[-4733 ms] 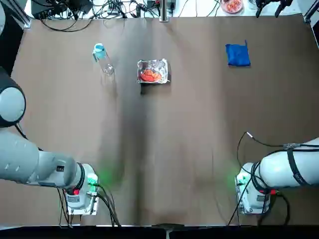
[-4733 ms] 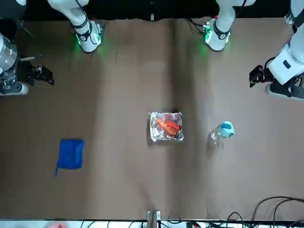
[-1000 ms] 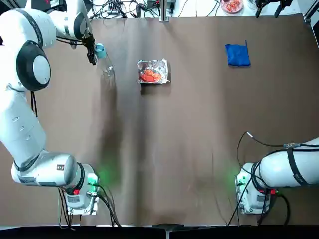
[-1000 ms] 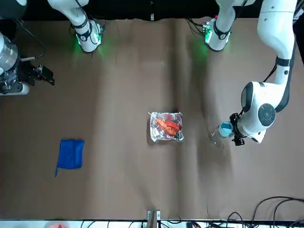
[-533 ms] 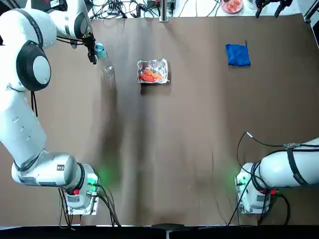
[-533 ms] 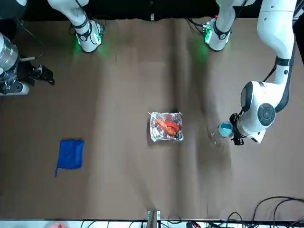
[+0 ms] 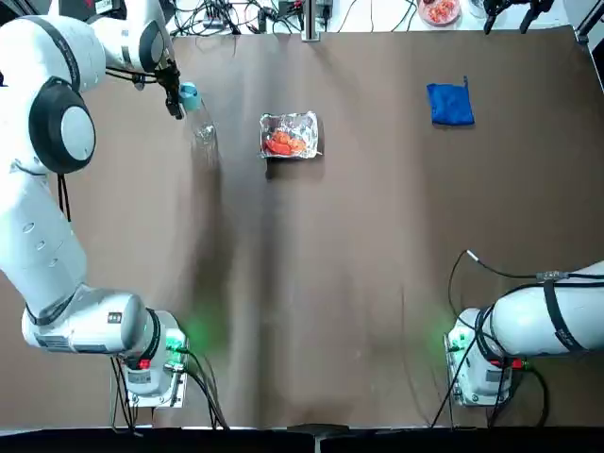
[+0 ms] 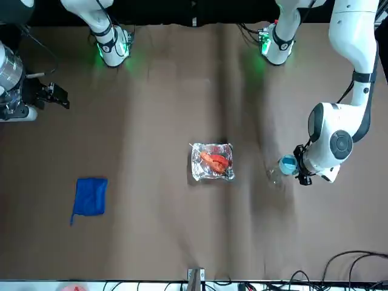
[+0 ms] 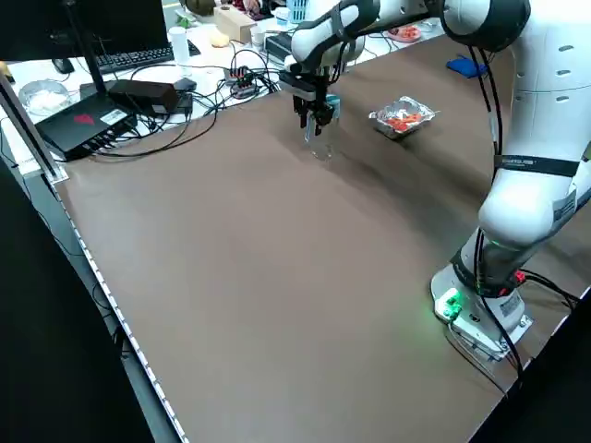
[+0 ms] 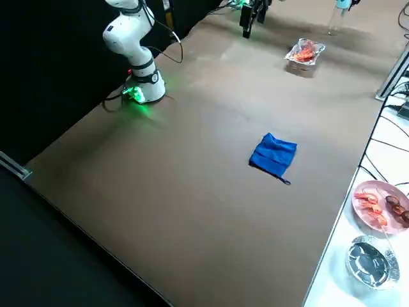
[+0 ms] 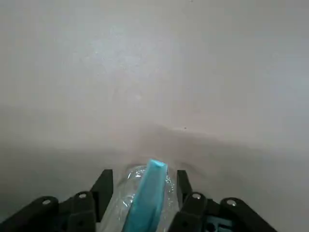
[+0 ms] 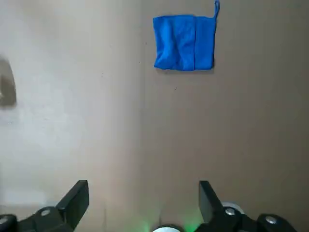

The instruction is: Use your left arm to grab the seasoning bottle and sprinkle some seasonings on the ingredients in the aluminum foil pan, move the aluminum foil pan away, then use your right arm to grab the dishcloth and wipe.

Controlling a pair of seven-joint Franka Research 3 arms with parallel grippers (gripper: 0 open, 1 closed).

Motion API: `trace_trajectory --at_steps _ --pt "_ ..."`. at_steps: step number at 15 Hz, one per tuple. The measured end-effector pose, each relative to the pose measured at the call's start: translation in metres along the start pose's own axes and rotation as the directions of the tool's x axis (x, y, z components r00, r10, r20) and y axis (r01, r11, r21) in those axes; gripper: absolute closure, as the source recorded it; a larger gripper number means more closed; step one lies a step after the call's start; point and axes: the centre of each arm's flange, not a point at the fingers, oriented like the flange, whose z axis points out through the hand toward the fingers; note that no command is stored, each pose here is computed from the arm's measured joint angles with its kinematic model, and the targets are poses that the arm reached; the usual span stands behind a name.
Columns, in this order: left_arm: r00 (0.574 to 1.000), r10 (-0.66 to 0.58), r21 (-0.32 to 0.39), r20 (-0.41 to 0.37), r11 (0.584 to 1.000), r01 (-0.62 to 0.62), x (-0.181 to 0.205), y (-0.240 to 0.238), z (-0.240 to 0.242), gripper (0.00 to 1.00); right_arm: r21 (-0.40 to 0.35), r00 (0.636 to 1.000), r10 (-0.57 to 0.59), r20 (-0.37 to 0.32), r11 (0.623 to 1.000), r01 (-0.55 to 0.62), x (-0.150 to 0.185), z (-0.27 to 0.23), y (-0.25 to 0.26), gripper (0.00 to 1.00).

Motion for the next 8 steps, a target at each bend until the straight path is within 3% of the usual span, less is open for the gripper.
trace_trajectory --at_steps 8 --pt "0.998 0.036 0.007 -0.055 0.999 -0.036 0.0015 -0.002 0.002 0.38 0.0 1.0 0.0 0.0 1.0 0.0 0.0 0.0 0.0 0.0"
